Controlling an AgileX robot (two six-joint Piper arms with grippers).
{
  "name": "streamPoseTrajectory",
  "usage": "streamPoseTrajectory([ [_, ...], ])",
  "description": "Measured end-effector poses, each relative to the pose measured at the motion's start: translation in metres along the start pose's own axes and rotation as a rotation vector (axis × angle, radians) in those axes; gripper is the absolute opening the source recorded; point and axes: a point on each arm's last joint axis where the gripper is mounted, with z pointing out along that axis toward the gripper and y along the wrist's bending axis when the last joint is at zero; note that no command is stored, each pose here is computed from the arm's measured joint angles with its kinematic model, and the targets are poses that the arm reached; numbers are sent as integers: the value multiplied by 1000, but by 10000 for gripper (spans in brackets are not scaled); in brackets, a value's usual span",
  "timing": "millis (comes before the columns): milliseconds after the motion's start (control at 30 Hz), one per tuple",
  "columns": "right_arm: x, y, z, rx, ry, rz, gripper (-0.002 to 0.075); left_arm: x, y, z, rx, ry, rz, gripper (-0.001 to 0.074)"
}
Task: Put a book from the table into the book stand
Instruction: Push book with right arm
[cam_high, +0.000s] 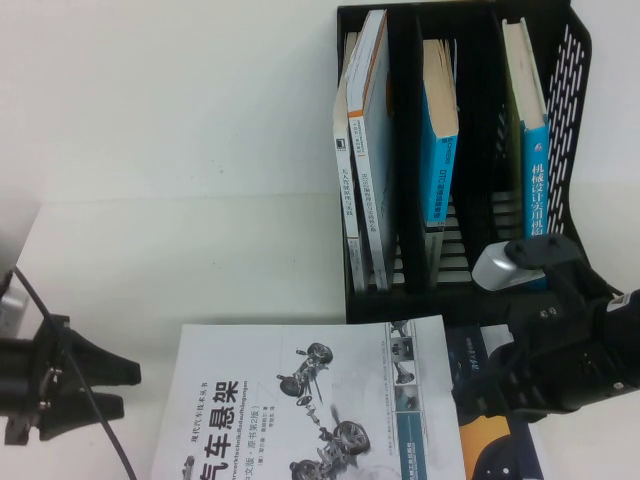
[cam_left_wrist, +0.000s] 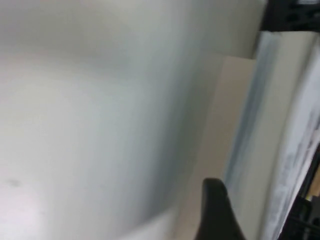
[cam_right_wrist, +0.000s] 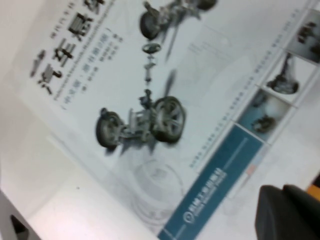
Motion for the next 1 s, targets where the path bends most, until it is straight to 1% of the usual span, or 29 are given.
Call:
streamPoseTrajectory([
  [133,-1,2,0,-23,-9,6,6,-6,22,14,1,45,-75,412],
  [233,-1,3,0,-30,-15,12,6,-8,33,27,-1,85,-116,472],
  [333,-2,3,0,-34,-18,15,6,-6,32,40,-5,123,-116,547],
  [400,-2,3,0,-37,-21,17,6,-5,29,47,-7,132,-108,581],
  [467,-2,3,0,-39,-22,18,6,-4,24,53,-3,145,-100,599],
  [567,-2,2,3,-40,-11,27,6,-2,21,59,0,158,-92,608],
  [767,-1,-2,11,-44,14,32,6,-3,22,58,5,158,-100,611],
  [867,-1,-3,13,-39,14,34,6,-5,24,52,6,140,-106,593],
  [1000,-3,-8,13,11,-6,55,6,-5,16,41,6,105,-73,547],
])
